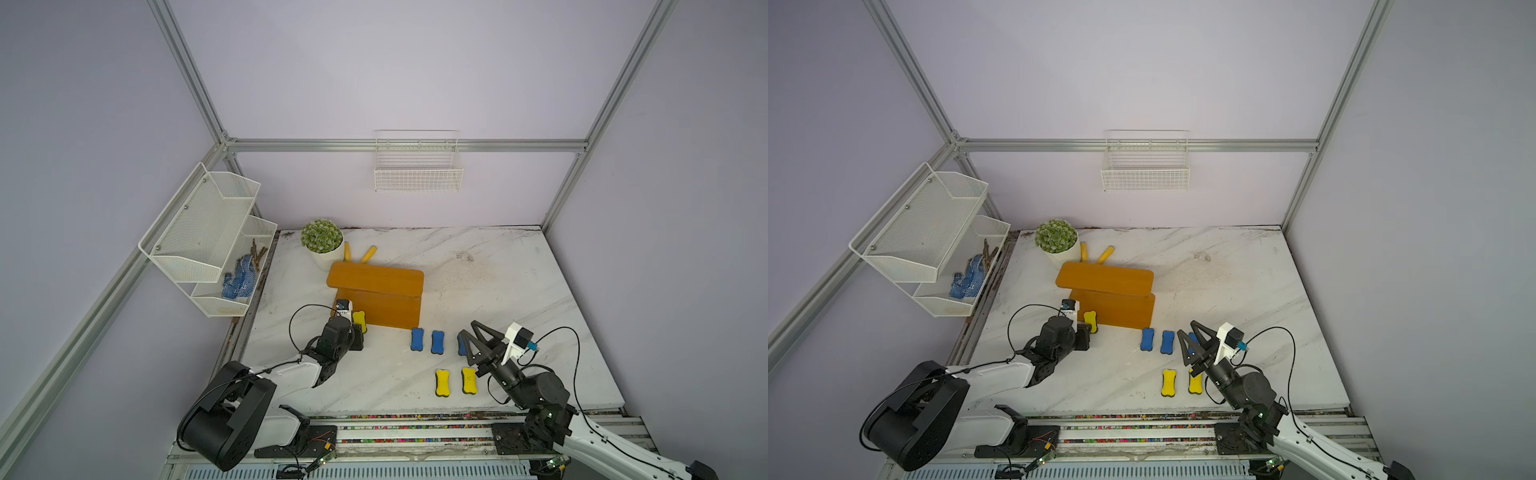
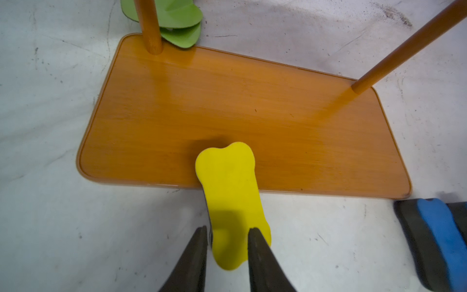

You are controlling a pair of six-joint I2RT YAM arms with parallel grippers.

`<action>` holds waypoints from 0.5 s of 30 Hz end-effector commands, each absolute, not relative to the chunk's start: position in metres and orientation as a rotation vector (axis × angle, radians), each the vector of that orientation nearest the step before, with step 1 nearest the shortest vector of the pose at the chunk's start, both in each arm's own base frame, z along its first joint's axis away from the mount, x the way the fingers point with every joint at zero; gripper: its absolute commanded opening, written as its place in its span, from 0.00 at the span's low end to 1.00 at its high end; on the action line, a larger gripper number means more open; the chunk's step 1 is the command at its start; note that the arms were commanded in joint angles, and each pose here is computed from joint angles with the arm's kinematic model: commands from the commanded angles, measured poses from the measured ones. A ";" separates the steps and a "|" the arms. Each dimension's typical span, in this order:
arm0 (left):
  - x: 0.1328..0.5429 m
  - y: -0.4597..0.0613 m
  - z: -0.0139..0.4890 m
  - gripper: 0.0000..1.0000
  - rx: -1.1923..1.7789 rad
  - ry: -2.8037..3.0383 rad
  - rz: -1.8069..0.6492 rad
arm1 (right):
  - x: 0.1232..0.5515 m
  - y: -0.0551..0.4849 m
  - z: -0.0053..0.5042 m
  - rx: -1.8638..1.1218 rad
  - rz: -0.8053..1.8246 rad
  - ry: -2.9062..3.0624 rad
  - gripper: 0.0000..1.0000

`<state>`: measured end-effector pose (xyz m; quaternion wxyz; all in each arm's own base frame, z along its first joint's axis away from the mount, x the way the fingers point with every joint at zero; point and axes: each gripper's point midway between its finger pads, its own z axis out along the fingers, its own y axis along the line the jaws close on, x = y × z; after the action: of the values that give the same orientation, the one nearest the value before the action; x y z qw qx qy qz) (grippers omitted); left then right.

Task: Remove the whiteboard erasers from the shelf
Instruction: Pick up the whiteboard eraser from the center of the board.

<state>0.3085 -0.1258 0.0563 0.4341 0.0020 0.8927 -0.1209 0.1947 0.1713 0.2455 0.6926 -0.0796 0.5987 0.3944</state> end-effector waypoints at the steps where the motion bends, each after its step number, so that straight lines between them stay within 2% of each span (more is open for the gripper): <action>1: 0.314 -0.115 0.080 0.41 -0.044 2.156 -0.255 | 0.196 0.172 0.229 -0.187 0.870 1.369 0.54; 4: 0.326 -0.118 0.099 0.52 -0.029 2.120 -0.233 | 0.196 0.173 0.228 -0.191 0.869 1.372 0.54; 7: 0.332 -0.132 0.095 0.64 0.002 2.152 -0.281 | 0.197 0.171 0.228 -0.186 0.860 1.371 0.54; 15: 0.321 -0.143 0.060 0.74 -0.023 2.245 -0.296 | 0.197 0.172 0.227 -0.189 0.860 1.376 0.54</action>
<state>0.3221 -0.1385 0.0620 0.4260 -0.0021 0.8978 -0.1119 0.1954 0.1721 0.2437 0.6910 -0.0806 0.6014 0.3929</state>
